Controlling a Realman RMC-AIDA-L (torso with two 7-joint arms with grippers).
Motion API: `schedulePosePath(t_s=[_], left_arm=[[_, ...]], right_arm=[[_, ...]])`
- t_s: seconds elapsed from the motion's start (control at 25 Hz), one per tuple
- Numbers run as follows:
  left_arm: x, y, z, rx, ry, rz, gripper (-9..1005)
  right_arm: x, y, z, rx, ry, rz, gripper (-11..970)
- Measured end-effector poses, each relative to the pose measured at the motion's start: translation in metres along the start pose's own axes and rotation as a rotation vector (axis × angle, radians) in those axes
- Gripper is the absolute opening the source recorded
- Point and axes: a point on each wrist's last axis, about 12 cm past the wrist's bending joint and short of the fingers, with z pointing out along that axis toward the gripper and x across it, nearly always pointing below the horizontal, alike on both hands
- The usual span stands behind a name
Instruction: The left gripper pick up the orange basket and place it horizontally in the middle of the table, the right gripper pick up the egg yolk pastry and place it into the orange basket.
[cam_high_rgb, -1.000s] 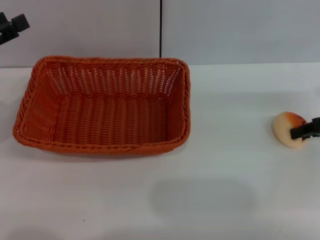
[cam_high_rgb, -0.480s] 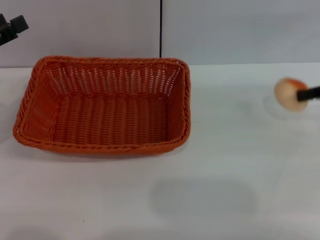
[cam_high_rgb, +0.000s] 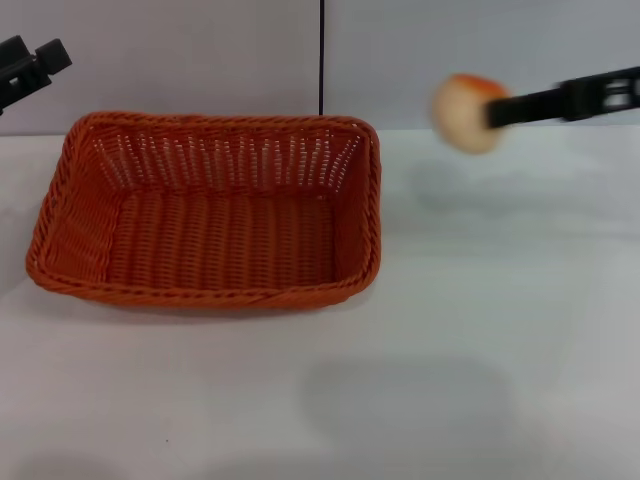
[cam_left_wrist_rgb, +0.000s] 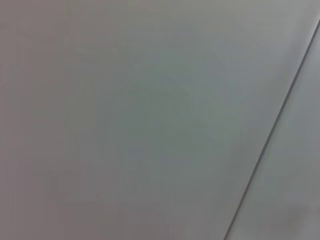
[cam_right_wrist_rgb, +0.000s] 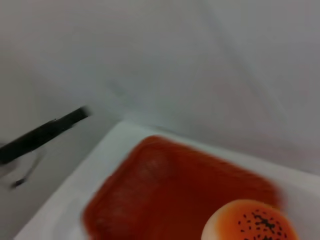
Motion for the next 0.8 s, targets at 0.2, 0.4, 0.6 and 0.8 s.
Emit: schedulePosePath(t_s=[0.2, 0.4, 0.6, 0.8], left_arm=[[0.003, 0.000, 0.001, 0.009, -0.021, -0.002, 787], [0.007, -0.002, 0.002, 0.020, -0.019, -0.012, 787], [0.011, -0.002, 0.003, 0.025, -0.011, -0.007, 787], [0.015, -0.002, 0.004, 0.030, -0.007, -0.010, 787]], right_arm=[[-0.020, 0.018, 0.052, -0.089, 0.086, -0.108, 25], [-0.029, 0.027, 0.095, -0.097, 0.141, -0.198, 24], [-0.030, 0.025, 0.118, -0.010, 0.123, -0.275, 36], [-0.029, 0.023, 0.117, 0.000, 0.097, -0.307, 160]])
